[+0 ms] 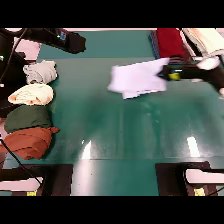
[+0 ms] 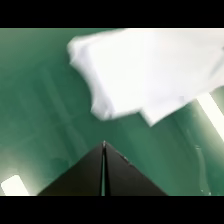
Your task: Fold the shirts.
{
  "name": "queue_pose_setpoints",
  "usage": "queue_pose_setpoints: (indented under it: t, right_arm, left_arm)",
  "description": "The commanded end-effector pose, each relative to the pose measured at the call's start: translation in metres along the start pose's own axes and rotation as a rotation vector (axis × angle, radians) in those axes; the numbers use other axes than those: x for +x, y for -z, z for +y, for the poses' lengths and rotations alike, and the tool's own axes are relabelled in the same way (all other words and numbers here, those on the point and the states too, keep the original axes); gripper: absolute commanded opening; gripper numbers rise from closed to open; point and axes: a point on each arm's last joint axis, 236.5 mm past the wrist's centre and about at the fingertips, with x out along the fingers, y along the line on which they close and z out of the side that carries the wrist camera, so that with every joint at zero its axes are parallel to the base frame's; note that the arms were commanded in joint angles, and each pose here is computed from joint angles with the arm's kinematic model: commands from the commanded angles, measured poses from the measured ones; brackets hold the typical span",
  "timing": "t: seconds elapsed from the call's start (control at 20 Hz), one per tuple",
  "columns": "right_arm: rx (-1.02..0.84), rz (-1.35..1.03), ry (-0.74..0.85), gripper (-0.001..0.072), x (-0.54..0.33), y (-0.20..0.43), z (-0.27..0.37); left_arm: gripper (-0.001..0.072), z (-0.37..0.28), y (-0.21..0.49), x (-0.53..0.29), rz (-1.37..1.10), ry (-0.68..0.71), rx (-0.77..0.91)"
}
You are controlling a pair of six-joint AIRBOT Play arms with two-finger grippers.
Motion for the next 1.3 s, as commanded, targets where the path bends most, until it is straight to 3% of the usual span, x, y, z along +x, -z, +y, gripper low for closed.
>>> queue_pose_setpoints:
  t: [0.0, 0.3, 0.6, 0.7, 0.75, 0.8, 0.85, 0.9, 1.1, 1.25]
  right_arm:
    - [0.149, -0.161, 0.258, 0.0013, -0.111, -0.012, -0.126]
    - [0.442, -0.311, 0.483, 0.0013, -0.225, 0.031, -0.250]
    - [0.446, -0.219, 0.555, 0.0013, -0.223, 0.075, -0.257]
    - [0.436, -0.138, 0.498, 0.0025, -0.206, 0.084, -0.238]
    - [0.422, -0.102, 0.475, 0.0116, -0.198, 0.087, -0.228]
    - [0.397, -0.071, 0.474, 0.0290, -0.192, 0.089, -0.222]
    - [0.362, -0.038, 0.497, 0.0399, -0.191, 0.092, -0.222]
    - [0.321, 0.002, 0.541, 0.0457, -0.197, 0.095, -0.225]
    - [0.238, 0.048, 0.694, 0.0457, -0.248, 0.080, -0.231]
    - [0.242, -0.014, 0.675, 0.0457, -0.262, 0.052, -0.212]
  left_arm:
    - [0.0027, -0.013, -0.005, 0.002, -0.022, 0.024, 0.013]
    - [0.0027, -0.012, -0.014, 0.002, -0.058, 0.022, 0.005]
    - [0.0028, -0.012, -0.014, 0.002, -0.058, 0.022, 0.005]
    - [0.0028, -0.012, -0.013, 0.002, -0.057, 0.022, 0.005]
    - [0.0028, -0.012, -0.013, 0.002, -0.057, 0.022, 0.005]
    - [0.0028, -0.012, -0.013, 0.002, -0.057, 0.022, 0.006]
    - [0.0028, -0.012, -0.013, 0.002, -0.057, 0.021, 0.006]
    - [0.0028, -0.012, -0.013, 0.002, -0.057, 0.021, 0.007]
    - [0.0028, -0.012, -0.011, 0.002, -0.048, 0.022, 0.006]
    - [0.0028, -0.013, -0.008, 0.002, -0.034, 0.023, 0.006]
